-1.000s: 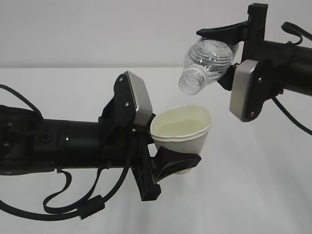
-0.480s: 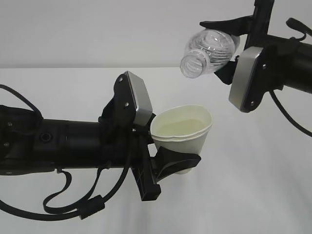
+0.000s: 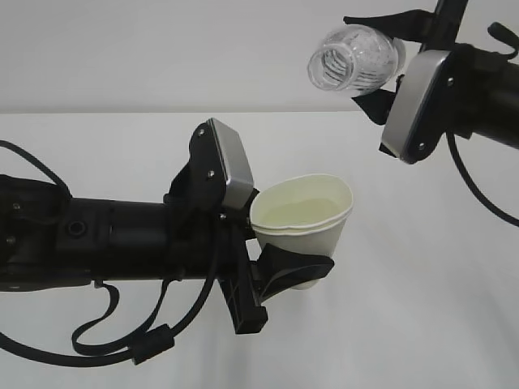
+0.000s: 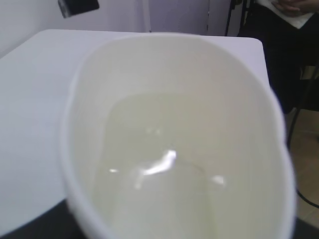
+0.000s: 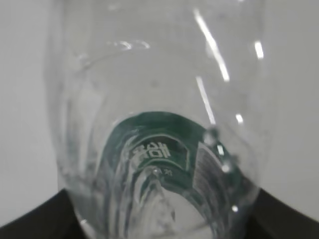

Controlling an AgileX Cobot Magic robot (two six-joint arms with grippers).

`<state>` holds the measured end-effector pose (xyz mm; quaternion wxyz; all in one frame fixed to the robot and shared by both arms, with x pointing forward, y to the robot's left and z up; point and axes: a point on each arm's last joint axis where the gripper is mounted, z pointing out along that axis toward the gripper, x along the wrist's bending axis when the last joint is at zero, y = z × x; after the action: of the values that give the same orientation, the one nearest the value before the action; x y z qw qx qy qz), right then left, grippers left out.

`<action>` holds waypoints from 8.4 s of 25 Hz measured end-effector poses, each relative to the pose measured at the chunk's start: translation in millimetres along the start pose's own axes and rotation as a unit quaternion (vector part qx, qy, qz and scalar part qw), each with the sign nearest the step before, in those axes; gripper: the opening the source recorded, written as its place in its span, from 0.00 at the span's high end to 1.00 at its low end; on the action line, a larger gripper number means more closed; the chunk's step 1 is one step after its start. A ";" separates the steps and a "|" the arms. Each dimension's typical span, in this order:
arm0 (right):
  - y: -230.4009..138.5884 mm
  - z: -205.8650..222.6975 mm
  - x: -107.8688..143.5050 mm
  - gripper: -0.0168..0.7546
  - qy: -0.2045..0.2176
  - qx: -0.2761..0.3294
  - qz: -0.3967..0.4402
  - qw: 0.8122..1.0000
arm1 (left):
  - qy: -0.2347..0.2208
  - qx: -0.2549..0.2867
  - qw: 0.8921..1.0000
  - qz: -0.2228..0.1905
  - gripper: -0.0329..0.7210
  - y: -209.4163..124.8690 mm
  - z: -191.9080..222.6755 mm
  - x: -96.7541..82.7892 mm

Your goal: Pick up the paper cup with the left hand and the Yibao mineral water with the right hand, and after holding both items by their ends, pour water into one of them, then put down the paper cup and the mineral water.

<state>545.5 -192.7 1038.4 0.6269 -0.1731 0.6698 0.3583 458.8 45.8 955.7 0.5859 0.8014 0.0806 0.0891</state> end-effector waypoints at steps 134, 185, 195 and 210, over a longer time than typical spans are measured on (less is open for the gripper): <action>-61.8 -30.5 -1.2 0.40 -0.246 0.287 0.499 0.780 | 0.003 0.000 1.000 -0.002 0.46 0.0 0.0 0.5; -62.0 -30.3 1.5 0.40 -0.233 0.296 0.498 0.781 | 0.136 -0.039 0.987 -0.075 0.46 -1.1 -15.9 42.2; -62.0 -30.3 1.7 0.40 -0.232 0.297 0.498 0.781 | 0.167 -0.040 0.982 -0.078 0.46 -5.4 -28.5 60.3; -62.0 -30.3 1.7 0.40 -0.232 0.297 0.498 0.781 | 0.208 -0.038 0.974 -0.081 0.46 -12.0 -46.2 82.1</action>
<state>565.8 -255.9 1019.2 0.5179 0.4681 0.5700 0.4334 527.3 111.3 962.0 0.5918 0.7331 0.2619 0.2091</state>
